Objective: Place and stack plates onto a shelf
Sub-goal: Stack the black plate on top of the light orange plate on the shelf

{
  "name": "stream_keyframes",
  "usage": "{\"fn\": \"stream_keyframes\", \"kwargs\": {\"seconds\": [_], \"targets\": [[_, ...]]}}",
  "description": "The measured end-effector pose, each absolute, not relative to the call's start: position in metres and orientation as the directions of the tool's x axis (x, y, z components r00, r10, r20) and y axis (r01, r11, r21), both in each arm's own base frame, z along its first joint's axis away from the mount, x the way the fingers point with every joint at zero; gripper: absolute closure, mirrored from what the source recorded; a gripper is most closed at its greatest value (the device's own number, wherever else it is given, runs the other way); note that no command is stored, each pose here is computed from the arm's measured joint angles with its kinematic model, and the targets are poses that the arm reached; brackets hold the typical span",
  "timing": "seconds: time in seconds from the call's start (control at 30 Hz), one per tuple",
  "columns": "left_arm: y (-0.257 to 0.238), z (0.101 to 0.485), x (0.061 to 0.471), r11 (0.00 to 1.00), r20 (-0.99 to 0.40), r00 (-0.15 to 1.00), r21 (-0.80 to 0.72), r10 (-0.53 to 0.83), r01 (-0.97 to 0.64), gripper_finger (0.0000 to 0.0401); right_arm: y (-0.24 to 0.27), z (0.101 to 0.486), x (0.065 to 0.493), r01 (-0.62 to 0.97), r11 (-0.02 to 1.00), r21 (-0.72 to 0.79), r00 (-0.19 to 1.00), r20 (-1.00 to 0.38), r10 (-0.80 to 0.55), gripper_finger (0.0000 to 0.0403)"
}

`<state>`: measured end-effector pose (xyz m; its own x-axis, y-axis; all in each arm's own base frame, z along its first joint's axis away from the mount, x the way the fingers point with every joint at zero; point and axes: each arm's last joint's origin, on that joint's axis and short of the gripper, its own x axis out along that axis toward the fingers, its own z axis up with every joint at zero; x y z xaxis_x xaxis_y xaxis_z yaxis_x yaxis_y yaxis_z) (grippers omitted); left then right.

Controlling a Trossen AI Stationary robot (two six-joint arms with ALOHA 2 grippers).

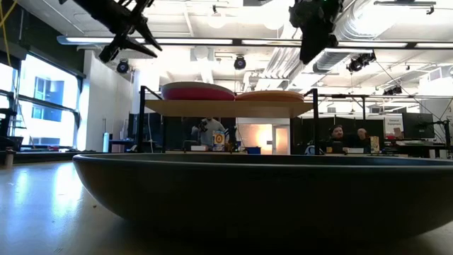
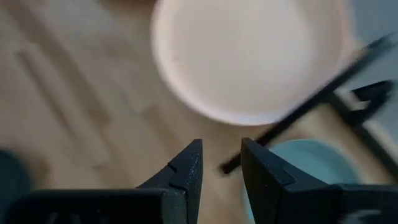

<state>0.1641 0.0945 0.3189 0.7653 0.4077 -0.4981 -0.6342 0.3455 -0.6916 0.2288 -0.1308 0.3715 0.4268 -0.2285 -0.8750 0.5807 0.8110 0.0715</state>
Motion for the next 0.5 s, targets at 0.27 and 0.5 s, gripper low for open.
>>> {"fn": "stream_keyframes", "kwargs": {"seconds": [0.27, 0.5], "targets": [[0.073, 0.319, 0.175, 0.470, -0.498, 0.817, -0.669, 0.291, -0.575, 0.0329, -0.089, 0.372, 0.248, 0.554, 0.801, 0.226, 0.485, -0.870, -0.091, 0.0313], [0.054, 0.319, 0.181, 0.527, -0.498, 0.842, -0.669, 0.206, -0.524, 0.0329, -0.047, 0.370, 0.264, 0.544, 0.807, 0.228, 0.488, -0.869, -0.084, 0.0313]]}}
